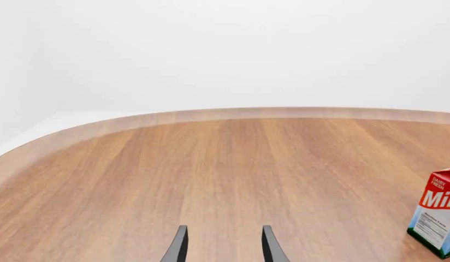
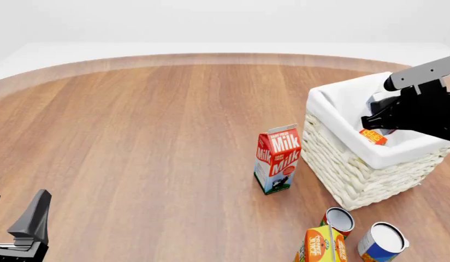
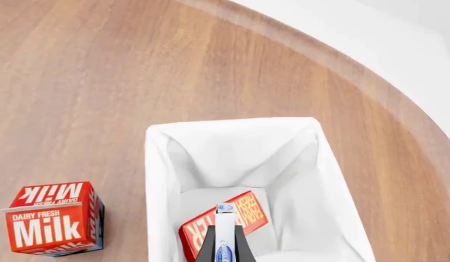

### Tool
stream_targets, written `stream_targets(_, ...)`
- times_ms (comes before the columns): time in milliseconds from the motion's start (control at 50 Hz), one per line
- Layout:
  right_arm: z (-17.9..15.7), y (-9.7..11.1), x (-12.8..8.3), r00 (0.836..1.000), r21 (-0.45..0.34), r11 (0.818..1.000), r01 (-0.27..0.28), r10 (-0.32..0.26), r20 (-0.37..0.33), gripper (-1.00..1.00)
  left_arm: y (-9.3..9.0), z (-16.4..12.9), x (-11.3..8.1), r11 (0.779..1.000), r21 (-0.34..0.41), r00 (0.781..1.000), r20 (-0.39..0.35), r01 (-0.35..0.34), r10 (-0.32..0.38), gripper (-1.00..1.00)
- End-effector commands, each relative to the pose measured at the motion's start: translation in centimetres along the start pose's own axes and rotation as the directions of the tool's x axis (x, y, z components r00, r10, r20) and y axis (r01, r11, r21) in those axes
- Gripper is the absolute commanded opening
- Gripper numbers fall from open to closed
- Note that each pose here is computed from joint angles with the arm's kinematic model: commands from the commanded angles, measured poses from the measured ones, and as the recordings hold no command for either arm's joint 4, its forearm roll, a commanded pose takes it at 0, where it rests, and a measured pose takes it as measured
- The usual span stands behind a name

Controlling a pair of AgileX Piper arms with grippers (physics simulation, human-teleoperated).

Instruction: Pick up the cream cheese box and the butter, and put them in the basket.

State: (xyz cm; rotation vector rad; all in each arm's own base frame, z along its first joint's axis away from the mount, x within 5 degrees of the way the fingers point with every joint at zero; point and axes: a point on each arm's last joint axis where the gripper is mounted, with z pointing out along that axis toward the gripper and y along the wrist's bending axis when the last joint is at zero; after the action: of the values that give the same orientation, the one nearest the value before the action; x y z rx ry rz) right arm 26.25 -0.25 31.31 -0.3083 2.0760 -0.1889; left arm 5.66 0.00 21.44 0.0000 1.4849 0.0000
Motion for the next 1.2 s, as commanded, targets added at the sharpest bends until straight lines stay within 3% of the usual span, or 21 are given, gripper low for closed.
stream_targets(20, -0.2, -0.3, -0.5, 1.0, 0.007, 1.0, -0.007, 0.007, 0.009, -1.0, 0.0, 0.0, 0.0, 1.0, 0.0, 1.0, 0.0, 0.0, 0.0, 1.0)
stream_targets(260, 0.2, -0.5, 0.2, 1.0, 0.022, 1.0, -0.006, 0.005, 0.01, -1.0, 0.0, 0.0, 0.0, 1.0, 0.0, 1.0, 0.0, 0.0, 0.0, 1.0)
stream_targets(280, 0.2, -0.5, 0.2, 1.0, 0.023, 1.0, -0.005, 0.005, 0.013, 1.0, 0.0, 0.0, 0.0, 1.0, 0.0, 1.0, 0.0, 0.0, 0.0, 1.0)
stream_targets(880, -1.2, -0.2, -0.7, 0.999, 0.013, 1.0, 0.005, -0.006, 0.041, 1.0, 0.0, 0.0, 0.0, 1.0, 0.0, 1.0, 0.0, 0.0, 0.0, 1.0)
stream_targets(1000, -2.3, -0.2, -1.5, 0.998, 0.009, 1.0, 0.008, -0.009, 0.063, 1.0, 0.0, 0.0, 0.0, 1.0, 0.0, 1.0, 0.0, 0.0, 0.0, 1.0)
stream_targets(1200, -7.4, 0.1, -4.9, 0.987, -0.016, 1.0, 0.026, -0.023, 0.159, 1.0, 0.0, 0.0, 0.0, 1.0, 0.0, 1.0, 0.0, 0.0, 0.0, 1.0)
